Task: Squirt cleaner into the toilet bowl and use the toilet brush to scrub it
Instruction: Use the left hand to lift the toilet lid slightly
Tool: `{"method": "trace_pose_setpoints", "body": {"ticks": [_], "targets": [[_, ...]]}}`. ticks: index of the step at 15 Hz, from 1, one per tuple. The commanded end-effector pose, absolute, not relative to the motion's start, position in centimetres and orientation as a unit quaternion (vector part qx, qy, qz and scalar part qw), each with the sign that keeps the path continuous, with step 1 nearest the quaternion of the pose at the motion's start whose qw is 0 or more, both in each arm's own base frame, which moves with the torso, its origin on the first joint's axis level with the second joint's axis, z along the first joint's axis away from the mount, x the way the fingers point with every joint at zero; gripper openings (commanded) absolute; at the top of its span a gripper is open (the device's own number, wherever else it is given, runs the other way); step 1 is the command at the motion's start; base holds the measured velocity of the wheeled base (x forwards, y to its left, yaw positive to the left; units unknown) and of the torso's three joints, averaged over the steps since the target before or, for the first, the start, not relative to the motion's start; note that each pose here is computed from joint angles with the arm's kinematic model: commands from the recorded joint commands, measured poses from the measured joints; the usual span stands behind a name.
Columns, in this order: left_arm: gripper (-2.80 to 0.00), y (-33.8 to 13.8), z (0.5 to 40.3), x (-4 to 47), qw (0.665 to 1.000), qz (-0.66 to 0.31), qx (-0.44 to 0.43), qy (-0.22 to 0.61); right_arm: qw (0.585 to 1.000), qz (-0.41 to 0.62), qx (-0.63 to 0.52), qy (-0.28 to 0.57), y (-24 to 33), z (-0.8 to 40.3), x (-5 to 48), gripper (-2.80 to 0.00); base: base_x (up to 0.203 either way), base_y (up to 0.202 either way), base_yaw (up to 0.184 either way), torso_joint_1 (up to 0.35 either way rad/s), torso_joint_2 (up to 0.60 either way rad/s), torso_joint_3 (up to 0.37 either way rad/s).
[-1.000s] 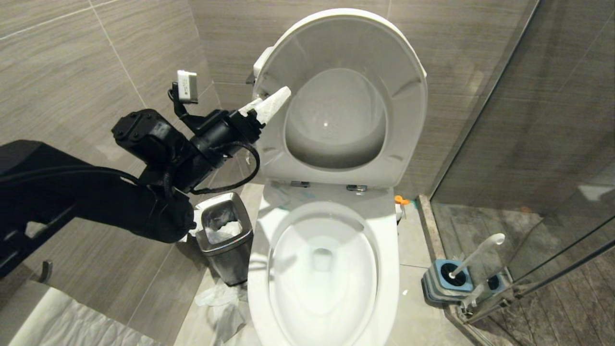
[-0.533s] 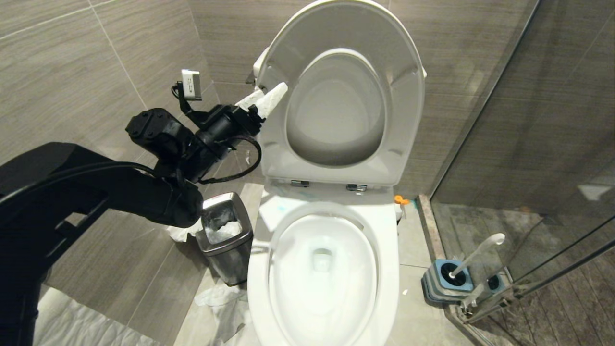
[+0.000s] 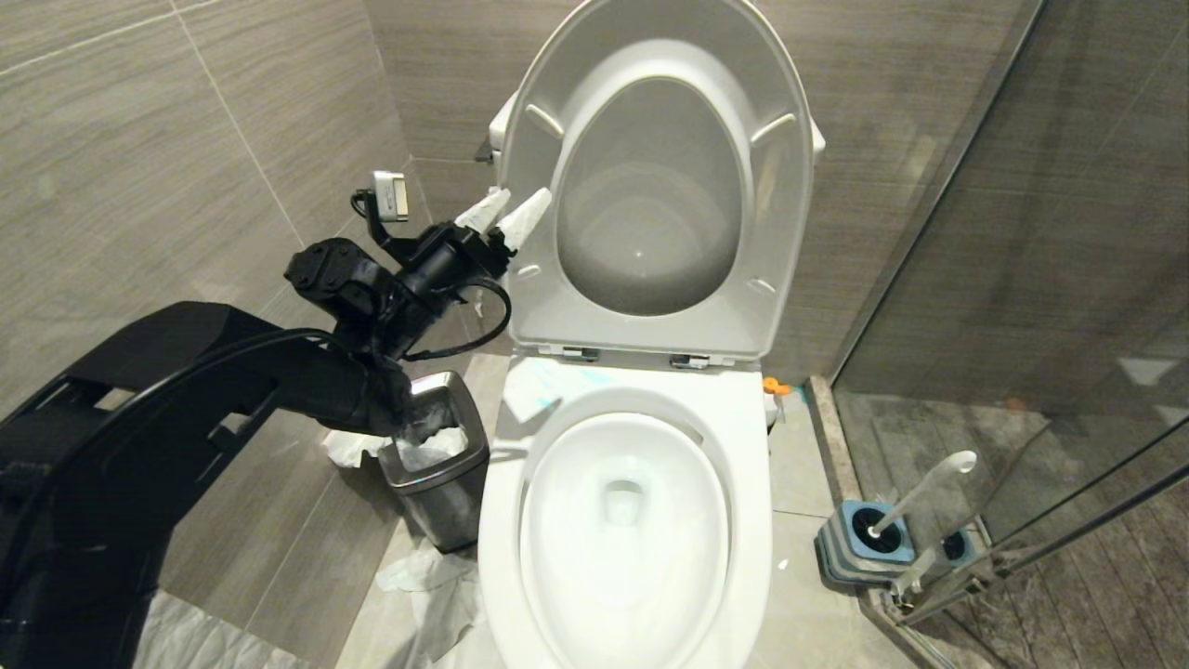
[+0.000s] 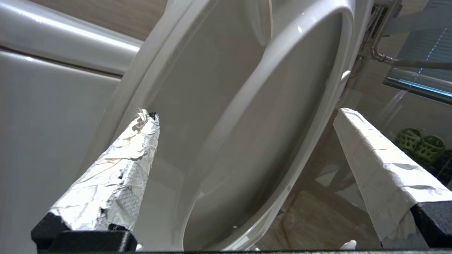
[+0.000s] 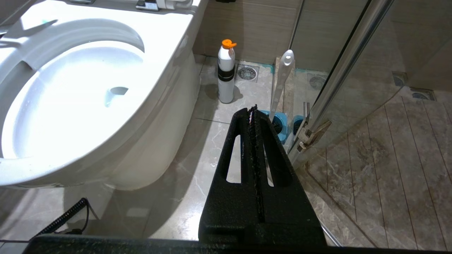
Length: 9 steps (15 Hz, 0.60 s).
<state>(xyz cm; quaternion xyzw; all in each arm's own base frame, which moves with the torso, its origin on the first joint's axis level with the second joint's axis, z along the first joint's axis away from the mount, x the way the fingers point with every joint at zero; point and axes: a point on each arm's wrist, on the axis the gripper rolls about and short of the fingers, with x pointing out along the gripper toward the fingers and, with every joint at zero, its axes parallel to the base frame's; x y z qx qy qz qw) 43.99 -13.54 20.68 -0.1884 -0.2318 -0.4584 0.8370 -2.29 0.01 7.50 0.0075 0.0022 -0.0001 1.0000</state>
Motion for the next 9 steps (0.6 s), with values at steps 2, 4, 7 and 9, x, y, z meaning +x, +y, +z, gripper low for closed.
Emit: {"method": "trace_pose_setpoints", "body": {"ticks": [2, 4, 7, 9], "targets": [[0.00, -14.7, 18.8, 45.2, 0.833, -0.467, -0.191, -0.225, 1.000, 0.000, 0.008, 0.002, 0.0, 7.5, -2.3, -2.80, 0.000, 0.000, 0.000, 0.000, 0.00, 0.000], [0.00, -15.2, 17.6, 45.6, 0.833, -0.470, -0.193, -0.218, 1.000, 0.000, 0.008, 0.003, 0.0, 7.5, -2.3, -2.80, 0.000, 0.000, 0.000, 0.000, 0.00, 0.000], [0.00, -15.7, 16.0, 46.2, 0.837, -0.469, -0.190, -0.208, 1.000, 0.000, 0.008, 0.002, 0.0, 7.5, -2.3, -2.80, 0.000, 0.000, 0.000, 0.000, 0.00, 0.000], [0.00, -16.0, 15.6, 46.4, 0.837, -0.470, -0.188, -0.208, 1.000, 0.000, 0.008, 0.003, 0.0, 7.5, -2.3, -2.80, 0.000, 0.000, 0.000, 0.000, 0.00, 0.000]]}}
